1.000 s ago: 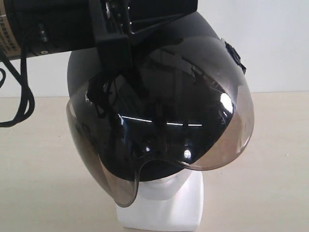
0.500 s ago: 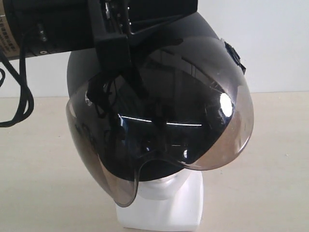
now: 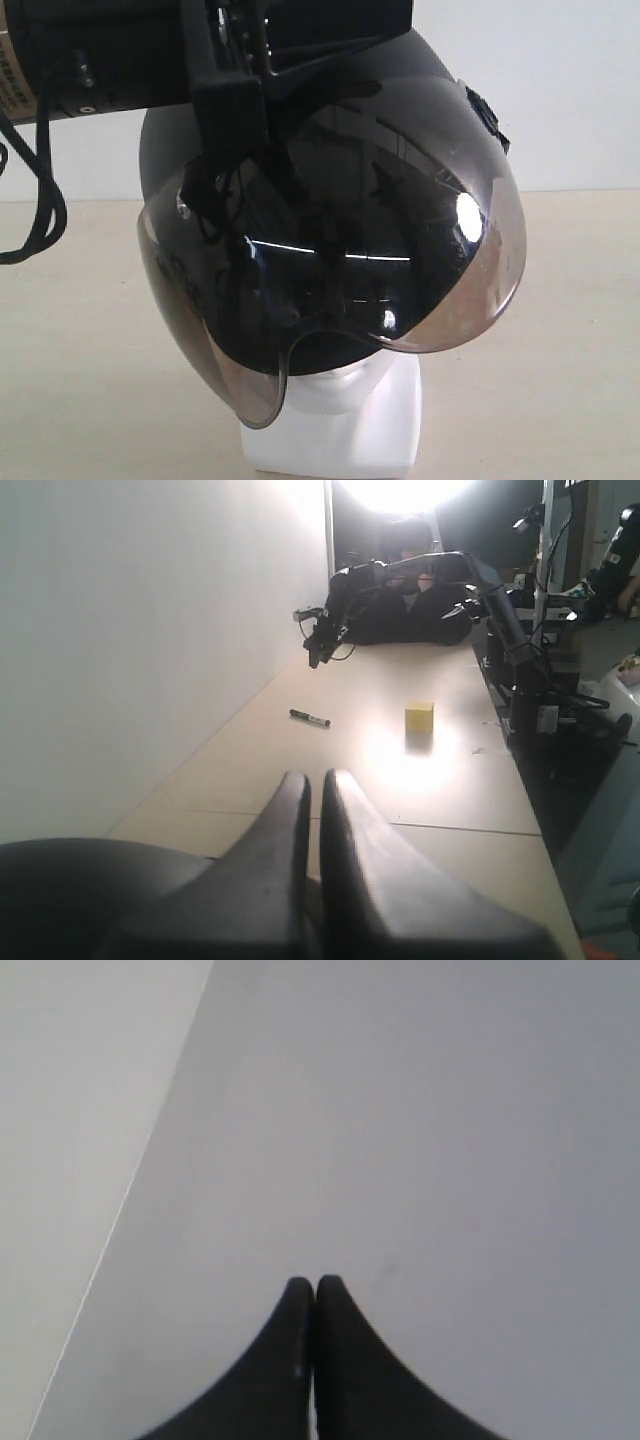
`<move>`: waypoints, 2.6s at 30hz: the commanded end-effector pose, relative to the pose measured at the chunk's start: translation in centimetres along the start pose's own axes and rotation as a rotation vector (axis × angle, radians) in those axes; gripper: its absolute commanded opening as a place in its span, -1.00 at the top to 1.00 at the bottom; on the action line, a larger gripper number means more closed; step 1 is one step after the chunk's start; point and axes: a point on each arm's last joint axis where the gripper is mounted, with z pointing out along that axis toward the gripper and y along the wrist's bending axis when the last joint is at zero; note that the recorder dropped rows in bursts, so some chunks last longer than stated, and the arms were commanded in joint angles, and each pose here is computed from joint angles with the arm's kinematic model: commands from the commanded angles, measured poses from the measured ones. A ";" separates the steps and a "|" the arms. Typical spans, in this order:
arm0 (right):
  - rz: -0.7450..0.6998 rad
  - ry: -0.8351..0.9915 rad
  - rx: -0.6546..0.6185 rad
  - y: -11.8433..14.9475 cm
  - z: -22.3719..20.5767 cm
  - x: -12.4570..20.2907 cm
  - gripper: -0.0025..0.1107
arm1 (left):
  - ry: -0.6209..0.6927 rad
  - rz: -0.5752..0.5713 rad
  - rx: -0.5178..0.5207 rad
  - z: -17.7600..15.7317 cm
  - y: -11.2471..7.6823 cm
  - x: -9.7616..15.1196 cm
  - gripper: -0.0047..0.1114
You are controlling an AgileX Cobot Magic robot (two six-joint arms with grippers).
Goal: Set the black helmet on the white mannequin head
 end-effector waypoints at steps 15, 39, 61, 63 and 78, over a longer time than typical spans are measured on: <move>-0.111 1.018 0.585 -4.9 -0.7 11.7 0.96 | 0.026 -0.037 0.004 0.1 0.0 0.4 0.84; -0.120 1.529 0.302 -2.4 2.2 23.8 0.96 | 0.028 -0.137 -0.003 0.1 0.1 0.4 0.84; 0.682 1.330 -0.118 -7.9 0.6 28.0 0.96 | 0.032 -0.171 -0.002 0.1 0.0 0.4 0.84; 0.659 1.317 -0.172 -7.1 1.1 27.8 0.96 | 0.032 -0.171 -0.002 0.1 0.0 0.4 0.84; 0.683 1.344 -0.166 -5.7 1.9 28.7 -0.02 | 0.036 -0.157 -0.051 0.2 0.6 0.0 0.84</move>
